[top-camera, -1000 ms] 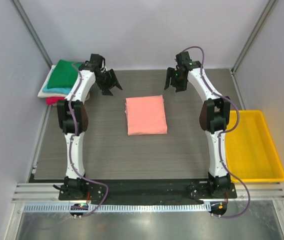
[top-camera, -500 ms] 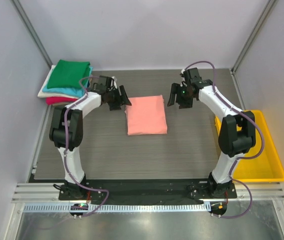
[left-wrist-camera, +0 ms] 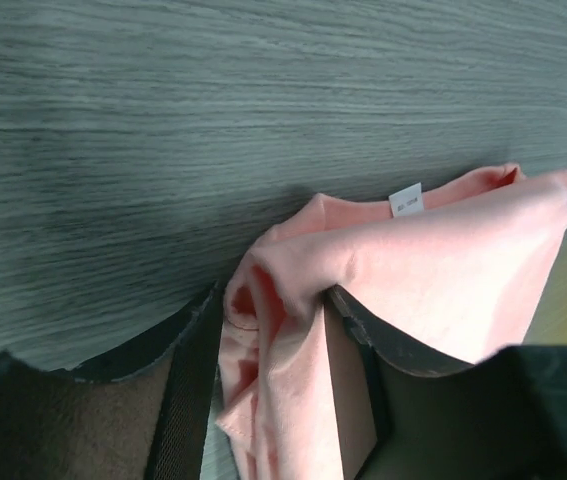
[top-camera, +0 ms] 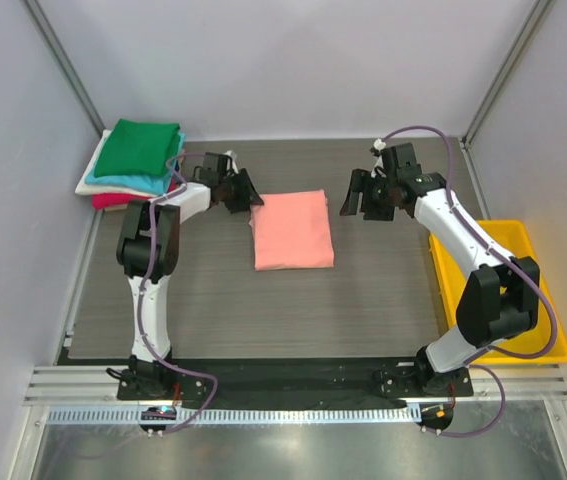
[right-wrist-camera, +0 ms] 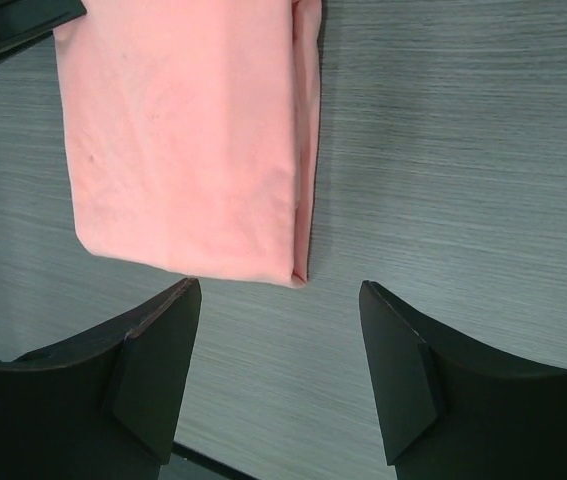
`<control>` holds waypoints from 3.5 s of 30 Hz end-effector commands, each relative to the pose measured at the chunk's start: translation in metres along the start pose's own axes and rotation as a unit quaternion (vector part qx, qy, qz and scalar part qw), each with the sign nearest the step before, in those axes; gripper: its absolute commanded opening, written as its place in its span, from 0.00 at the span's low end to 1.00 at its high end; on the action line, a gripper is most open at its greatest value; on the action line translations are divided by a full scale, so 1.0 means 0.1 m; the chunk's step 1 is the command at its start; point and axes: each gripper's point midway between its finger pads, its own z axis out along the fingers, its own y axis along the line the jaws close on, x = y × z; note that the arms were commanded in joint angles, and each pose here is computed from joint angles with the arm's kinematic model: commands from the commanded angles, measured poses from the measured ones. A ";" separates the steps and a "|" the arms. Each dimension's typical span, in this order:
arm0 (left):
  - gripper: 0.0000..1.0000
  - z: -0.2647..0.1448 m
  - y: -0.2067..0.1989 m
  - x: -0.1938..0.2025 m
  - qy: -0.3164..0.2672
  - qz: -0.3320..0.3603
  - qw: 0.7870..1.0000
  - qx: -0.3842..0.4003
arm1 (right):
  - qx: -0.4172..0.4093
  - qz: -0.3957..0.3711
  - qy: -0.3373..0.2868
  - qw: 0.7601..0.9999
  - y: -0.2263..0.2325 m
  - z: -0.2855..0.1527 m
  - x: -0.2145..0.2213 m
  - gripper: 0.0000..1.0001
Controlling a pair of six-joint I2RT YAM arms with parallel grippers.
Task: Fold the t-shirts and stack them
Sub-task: Neatly place the folded tshirt to the corner
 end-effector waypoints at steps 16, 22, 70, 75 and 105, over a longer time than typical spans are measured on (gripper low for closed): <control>0.00 -0.47 -0.34 -0.09 -0.002 0.016 1.000 0.016 | -0.022 -0.009 -0.017 1.000 0.09 -0.09 -0.03 0.70; 0.00 -1.13 -0.53 -0.38 -0.015 0.061 0.998 0.011 | -0.032 -0.012 -0.030 0.999 0.14 -0.19 -0.06 0.70; 0.00 -4.33 -0.73 -2.40 -0.378 0.209 0.900 -0.053 | -0.061 -0.009 -0.037 0.997 0.22 -0.21 -0.02 0.70; 0.00 -4.34 -0.73 -2.52 -0.392 0.214 0.893 -0.051 | -0.063 -0.005 -0.031 0.997 0.21 -0.17 0.02 0.70; 0.00 -3.87 0.14 -3.38 -0.418 0.198 0.883 -0.078 | -0.050 0.008 0.005 0.999 0.10 0.09 0.18 0.70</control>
